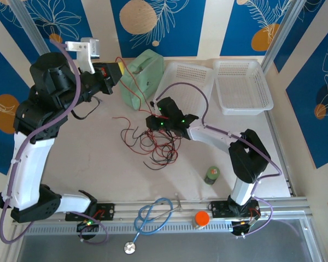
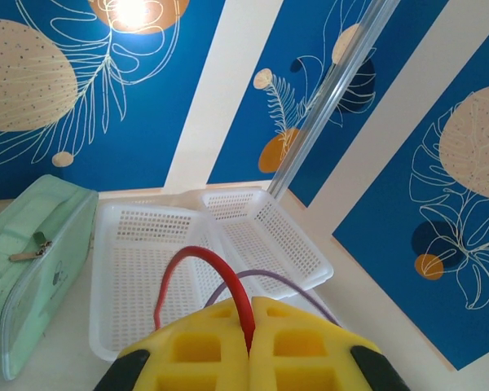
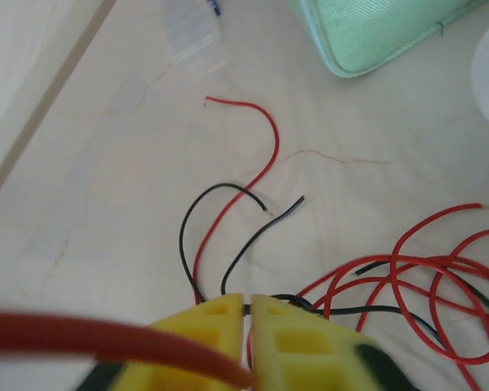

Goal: Untangle the cables

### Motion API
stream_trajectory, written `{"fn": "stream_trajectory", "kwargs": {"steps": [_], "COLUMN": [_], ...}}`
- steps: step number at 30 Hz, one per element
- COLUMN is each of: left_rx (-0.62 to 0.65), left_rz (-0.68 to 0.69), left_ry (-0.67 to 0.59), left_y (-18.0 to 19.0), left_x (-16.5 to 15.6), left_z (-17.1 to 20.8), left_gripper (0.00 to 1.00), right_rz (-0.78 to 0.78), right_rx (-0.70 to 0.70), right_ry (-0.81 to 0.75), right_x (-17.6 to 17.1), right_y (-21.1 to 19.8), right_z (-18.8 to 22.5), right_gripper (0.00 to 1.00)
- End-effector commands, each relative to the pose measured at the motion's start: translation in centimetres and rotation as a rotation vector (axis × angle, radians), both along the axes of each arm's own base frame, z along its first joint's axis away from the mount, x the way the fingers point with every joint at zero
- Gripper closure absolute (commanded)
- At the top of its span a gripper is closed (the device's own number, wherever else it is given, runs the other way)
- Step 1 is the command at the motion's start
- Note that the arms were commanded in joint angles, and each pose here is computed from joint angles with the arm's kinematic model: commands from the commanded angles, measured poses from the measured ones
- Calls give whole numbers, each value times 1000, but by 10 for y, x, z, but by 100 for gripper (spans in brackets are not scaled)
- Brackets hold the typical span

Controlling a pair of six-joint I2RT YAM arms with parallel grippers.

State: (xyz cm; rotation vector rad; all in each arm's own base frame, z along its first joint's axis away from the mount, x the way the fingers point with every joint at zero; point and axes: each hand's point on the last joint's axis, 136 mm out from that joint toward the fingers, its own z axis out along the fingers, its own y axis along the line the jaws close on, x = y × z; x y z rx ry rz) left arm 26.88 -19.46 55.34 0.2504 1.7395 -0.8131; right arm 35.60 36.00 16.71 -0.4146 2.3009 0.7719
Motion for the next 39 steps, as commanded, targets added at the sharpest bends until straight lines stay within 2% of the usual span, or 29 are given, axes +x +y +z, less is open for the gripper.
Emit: {"fn": "stream_trajectory", "kwargs": {"steps": [1, 6, 10, 17, 25, 32, 39], "left_rx": [-7, 45, 73, 63, 48, 48, 51], "left_rz": [6, 32, -10, -152, -253, -294, -277], "left_ry": [-23, 51, 131, 233, 210, 161, 56], "left_y": [9, 9, -5, -42, -66, -83, -114], "left_x": [-13, -5, 3, 14, 18, 22, 59], "left_z": [6, -33, -75, -139, -173, -168, -157], "left_gripper": [100, 100, 100, 100, 100, 100, 100], "right_rz": [-6, 24, 50, 108, 109, 51, -37], "right_rx": [2, 46, 111, 250, 298, 244, 196], "right_ry": [-69, -208, -280, -324, -294, -246, -278], "right_x": [7, -15, -41, -74, -75, -57, -25], "right_y": [-3, -18, -37, -62, -77, -86, -109], "right_z": [43, 136, 200, 273, 299, 275, 275], "right_gripper": [100, 100, 100, 100, 100, 100, 100]}}
